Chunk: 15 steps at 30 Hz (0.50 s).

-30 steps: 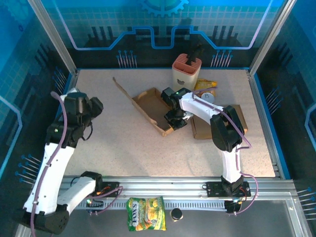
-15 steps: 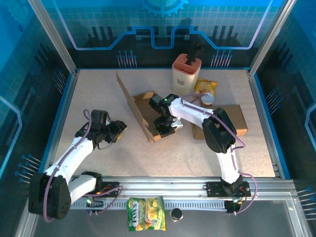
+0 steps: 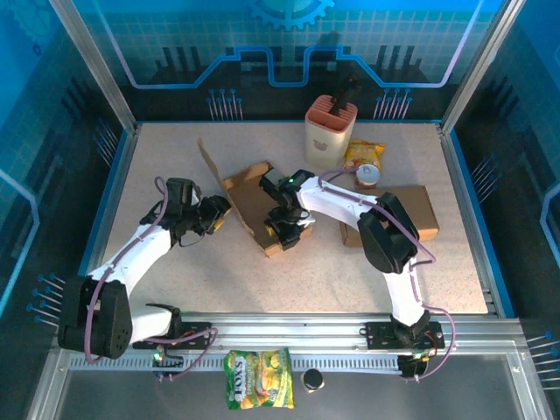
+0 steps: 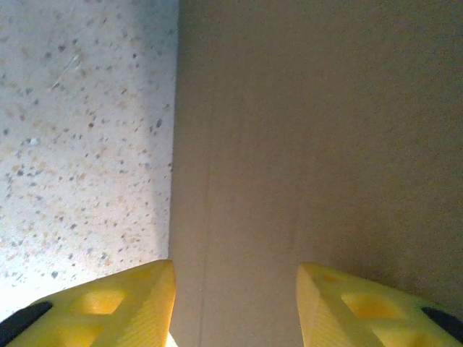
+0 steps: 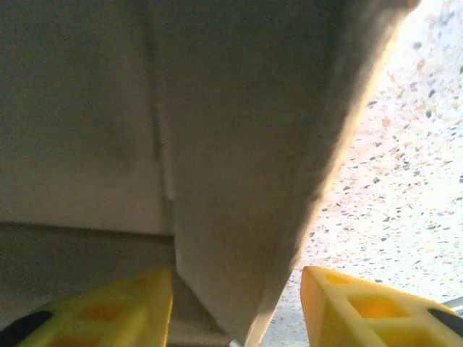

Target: Fold the paper box

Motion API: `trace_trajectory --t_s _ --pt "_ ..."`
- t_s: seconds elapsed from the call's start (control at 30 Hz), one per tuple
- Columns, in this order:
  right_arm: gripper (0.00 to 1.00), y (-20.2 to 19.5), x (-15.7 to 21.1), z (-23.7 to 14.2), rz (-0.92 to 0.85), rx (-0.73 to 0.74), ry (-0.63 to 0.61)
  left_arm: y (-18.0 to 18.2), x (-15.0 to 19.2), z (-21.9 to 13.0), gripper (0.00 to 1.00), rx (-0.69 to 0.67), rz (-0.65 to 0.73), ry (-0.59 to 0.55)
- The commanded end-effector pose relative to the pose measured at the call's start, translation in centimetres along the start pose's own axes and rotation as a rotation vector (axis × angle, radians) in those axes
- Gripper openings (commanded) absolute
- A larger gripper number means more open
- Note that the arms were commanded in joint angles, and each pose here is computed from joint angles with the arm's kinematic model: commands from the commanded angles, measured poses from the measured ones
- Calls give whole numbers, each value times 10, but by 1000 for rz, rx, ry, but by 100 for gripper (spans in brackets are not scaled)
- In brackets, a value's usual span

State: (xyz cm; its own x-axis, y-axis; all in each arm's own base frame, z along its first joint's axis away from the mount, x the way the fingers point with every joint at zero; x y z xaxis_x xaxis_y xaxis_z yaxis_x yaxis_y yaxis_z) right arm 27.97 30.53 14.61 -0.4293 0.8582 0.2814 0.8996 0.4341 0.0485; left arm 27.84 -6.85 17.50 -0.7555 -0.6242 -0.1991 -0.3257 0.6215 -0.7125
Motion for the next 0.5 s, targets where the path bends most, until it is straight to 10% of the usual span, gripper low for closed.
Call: trace_trajectory --t_s 0.0,0.27,0.47 --pt "56 14 -3 -75 -260 -212 -127 -7 -10 -1 48 -11 37 -4" --pt "61 53 31 -164 -1077 -743 -77 -23 -24 -1 48 -19 90 -2" --pt "71 63 59 -180 -1307 -771 103 -28 -28 1 48 -19 96 6"
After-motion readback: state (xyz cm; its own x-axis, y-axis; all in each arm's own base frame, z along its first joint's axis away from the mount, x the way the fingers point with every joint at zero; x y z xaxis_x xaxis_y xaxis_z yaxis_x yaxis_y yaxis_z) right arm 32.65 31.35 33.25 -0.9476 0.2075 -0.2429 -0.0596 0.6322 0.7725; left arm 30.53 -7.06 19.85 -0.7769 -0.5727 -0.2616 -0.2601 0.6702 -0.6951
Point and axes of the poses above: each hand's point on the last joint's axis, 136 mm out from that joint toward the fingers, its own z axis out along the fingers, its own y axis along the line the jaws close on, x = y × z, the point moved 8 cm from there along -z, back along the fingers, and after that the axes turned 9 degrees about z, right-handed, at the moved point
